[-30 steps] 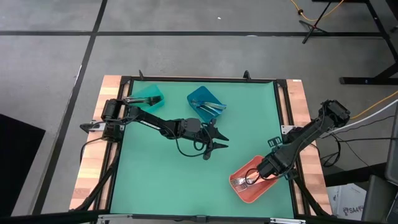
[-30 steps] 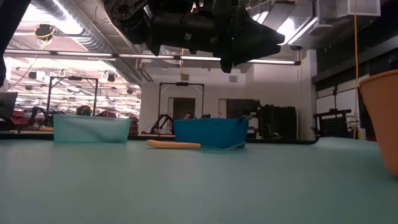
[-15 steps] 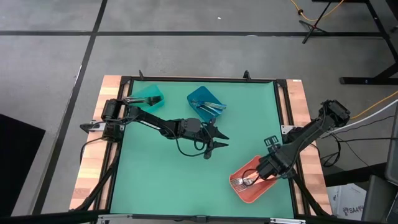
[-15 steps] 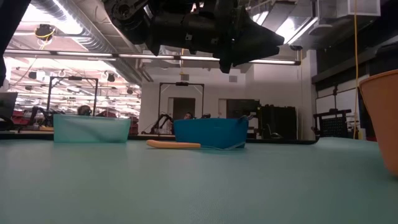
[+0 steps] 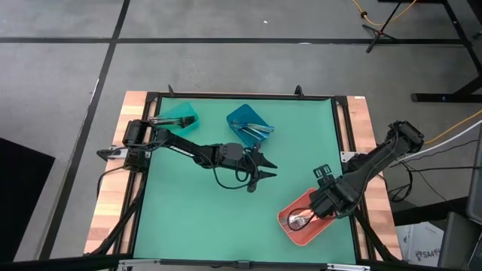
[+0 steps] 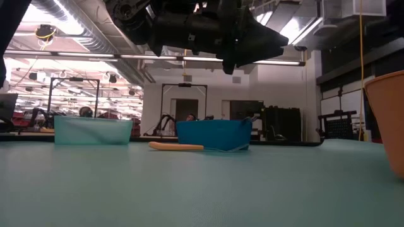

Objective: Sort silverware by color (type)
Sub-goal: Put the orange fork into the orange bin

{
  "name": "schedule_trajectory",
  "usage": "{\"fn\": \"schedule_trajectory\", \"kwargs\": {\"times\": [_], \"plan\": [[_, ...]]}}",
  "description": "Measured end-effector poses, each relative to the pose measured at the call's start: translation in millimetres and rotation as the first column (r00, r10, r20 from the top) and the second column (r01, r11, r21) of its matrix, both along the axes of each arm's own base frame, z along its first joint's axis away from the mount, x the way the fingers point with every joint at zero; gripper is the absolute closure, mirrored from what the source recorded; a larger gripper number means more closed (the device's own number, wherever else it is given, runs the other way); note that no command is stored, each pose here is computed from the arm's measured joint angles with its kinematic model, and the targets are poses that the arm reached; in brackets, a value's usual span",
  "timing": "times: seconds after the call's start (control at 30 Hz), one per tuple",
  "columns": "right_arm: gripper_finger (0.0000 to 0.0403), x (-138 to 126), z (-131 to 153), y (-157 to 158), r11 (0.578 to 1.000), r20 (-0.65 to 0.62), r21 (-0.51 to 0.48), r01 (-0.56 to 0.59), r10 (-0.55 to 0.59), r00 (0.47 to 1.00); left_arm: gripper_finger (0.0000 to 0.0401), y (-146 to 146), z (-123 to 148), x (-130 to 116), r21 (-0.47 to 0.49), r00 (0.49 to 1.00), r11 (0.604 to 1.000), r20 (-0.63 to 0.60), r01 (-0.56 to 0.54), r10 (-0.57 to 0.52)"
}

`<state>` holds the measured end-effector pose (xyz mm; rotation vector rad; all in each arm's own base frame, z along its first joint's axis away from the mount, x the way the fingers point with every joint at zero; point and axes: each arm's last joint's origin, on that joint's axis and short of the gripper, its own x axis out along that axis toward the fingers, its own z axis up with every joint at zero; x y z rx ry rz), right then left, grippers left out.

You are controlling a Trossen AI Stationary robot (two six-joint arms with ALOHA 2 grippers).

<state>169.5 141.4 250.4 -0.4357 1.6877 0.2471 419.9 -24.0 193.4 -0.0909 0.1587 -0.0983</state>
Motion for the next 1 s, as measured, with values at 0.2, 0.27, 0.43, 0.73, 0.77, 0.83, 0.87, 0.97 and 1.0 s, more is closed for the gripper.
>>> {"fn": "schedule_trajectory", "kwargs": {"times": [0.2, 0.27, 0.43, 0.73, 0.77, 0.83, 0.87, 0.97, 1.0], "plan": [[0.023, 5.1, 12.4, 2.8, 1.0, 0.066, 0.002, -0.007, 0.007, 0.998, 0.0273, 12.5, 3.1, -2.8, -0.056, 0.983, 0.981, -0.043, -0.183, 0.181], [0.023, 6.8, 16.1, 3.3, 1.0, 0.094, -0.007, -0.011, 0.011, 0.996, 0.0273, 18.2, 6.5, -7.0, -0.04, 0.972, 0.975, -0.092, -0.22, 0.215], [0.023, 9.6, 19.6, 2.8, 0.998, 0.151, -0.054, -0.042, 0.049, 0.987, 0.0273, 27.8, 16.4, -23.1, 0.009, 0.934, 0.964, -0.245, -0.267, 0.261], [0.023, 17.3, 20.0, 4.8, 0.987, 0.258, -0.114, -0.117, 0.143, 0.955, 0.0273, 32.5, 15.9, -54.6, 0.121, 0.794, 0.95, -0.524, -0.288, 0.308], [0.023, 18.2, 20.0, 5.2, 0.985, 0.268, -0.118, -0.127, 0.155, 0.951, 0.0273, 32.4, 12.9, -57.4, 0.138, 0.77, 0.948, -0.556, -0.287, 0.314], [0.023, 19.7, 20.1, 5.9, 0.983, 0.286, -0.124, -0.138, 0.168, 0.943, 0.0273, 33.3, 8.2, -62.5, 0.168, 0.724, 0.943, -0.607, -0.286, 0.328], [0.023, 20.5, 20.2, 6.2, 0.981, 0.294, -0.129, -0.146, 0.178, 0.939, 0.0273, 34.4, 6.0, -64.7, 0.182, 0.702, 0.94, -0.627, -0.288, 0.337], [0.023, 22.7, 20.5, 7.3, 0.979, 0.323, -0.137, -0.15, 0.187, 0.928, 0.0273, 38.2, -0.5, -71.8, 0.211, 0.633, 0.936, -0.692, -0.281, 0.346], [0.023, 23.3, 20.5, 7.6, 0.979, 0.331, -0.139, -0.149, 0.187, 0.925, 0.0273, 39.6, -1.9, -73.5, 0.217, 0.616, 0.935, -0.707, -0.28, 0.348]]}}
